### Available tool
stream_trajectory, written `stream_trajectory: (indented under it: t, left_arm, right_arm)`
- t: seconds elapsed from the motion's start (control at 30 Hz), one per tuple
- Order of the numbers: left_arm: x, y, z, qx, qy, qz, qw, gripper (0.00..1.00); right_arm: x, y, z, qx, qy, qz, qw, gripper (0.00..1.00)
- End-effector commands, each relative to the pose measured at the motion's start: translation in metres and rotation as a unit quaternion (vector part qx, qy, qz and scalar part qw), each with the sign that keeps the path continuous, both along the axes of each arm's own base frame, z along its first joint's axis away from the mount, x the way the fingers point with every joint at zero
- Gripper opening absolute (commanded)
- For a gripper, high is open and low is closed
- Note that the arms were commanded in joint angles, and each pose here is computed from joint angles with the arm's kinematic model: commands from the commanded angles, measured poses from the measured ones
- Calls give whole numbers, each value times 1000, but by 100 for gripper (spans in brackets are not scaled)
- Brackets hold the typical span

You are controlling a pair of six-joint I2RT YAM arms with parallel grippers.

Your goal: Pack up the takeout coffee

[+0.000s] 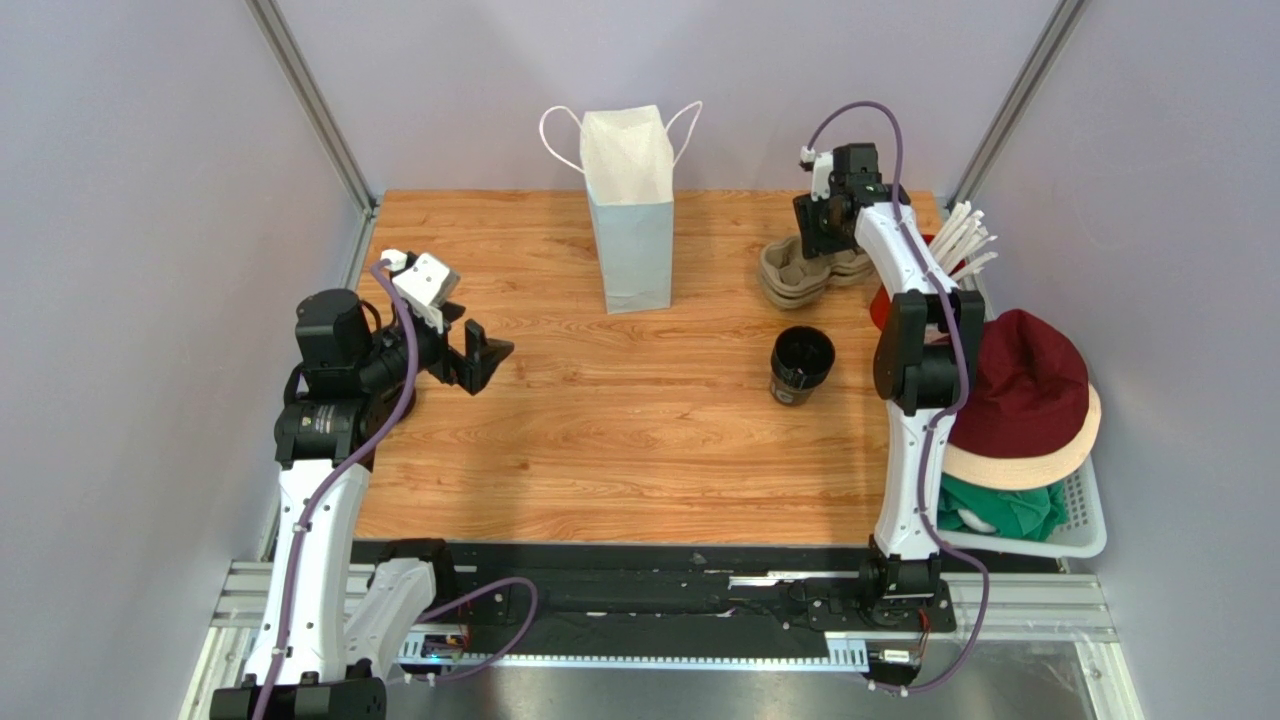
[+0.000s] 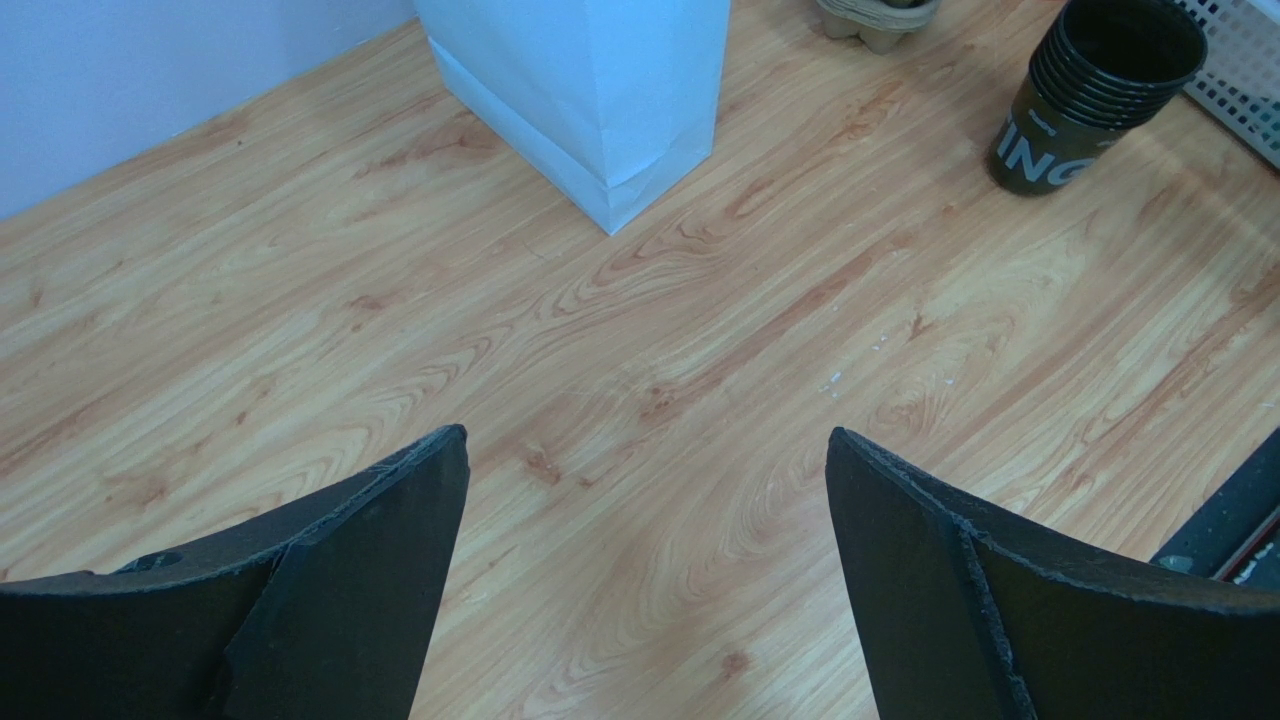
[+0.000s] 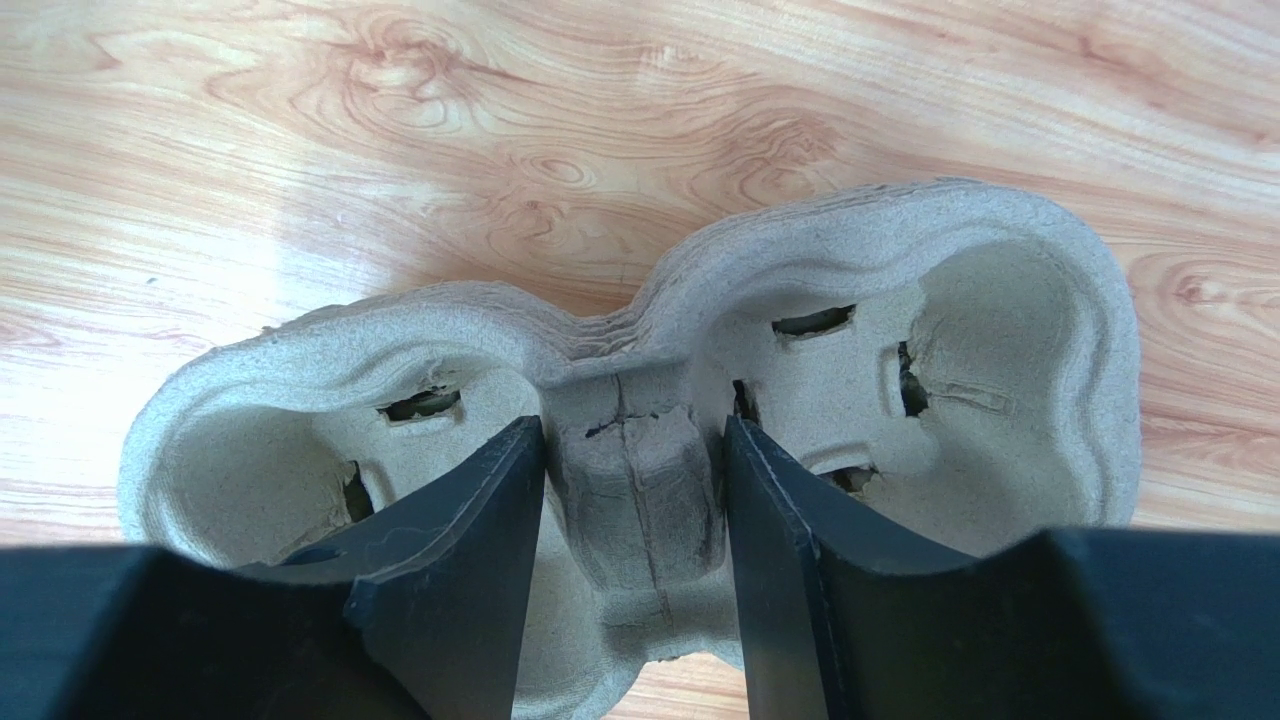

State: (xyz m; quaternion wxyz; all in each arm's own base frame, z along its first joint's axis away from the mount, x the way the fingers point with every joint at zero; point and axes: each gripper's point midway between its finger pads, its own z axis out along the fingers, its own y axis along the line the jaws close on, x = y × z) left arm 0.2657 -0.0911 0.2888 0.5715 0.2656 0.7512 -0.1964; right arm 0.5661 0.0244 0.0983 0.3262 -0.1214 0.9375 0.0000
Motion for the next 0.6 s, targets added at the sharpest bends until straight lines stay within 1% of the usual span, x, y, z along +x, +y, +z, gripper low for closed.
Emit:
stream_trajectory:
  t: [0.0, 0.07, 0.2, 0.57]
  left_arm:
    - [1, 1, 9, 4, -15, -1, 1000, 97]
    - [2, 1, 10, 4, -17, -1, 1000, 97]
    - [1, 2, 10, 3, -17, 1, 1000, 97]
    - [1, 1, 10, 3, -16, -1, 1000, 97]
  right_arm:
    - [8, 2, 53, 6, -65, 5, 998, 49]
    - [8, 0, 56, 2, -67, 3, 998, 49]
    - [8, -1, 52, -2, -63, 2, 998, 57]
    - [7, -5, 31, -13, -41, 5, 999, 63]
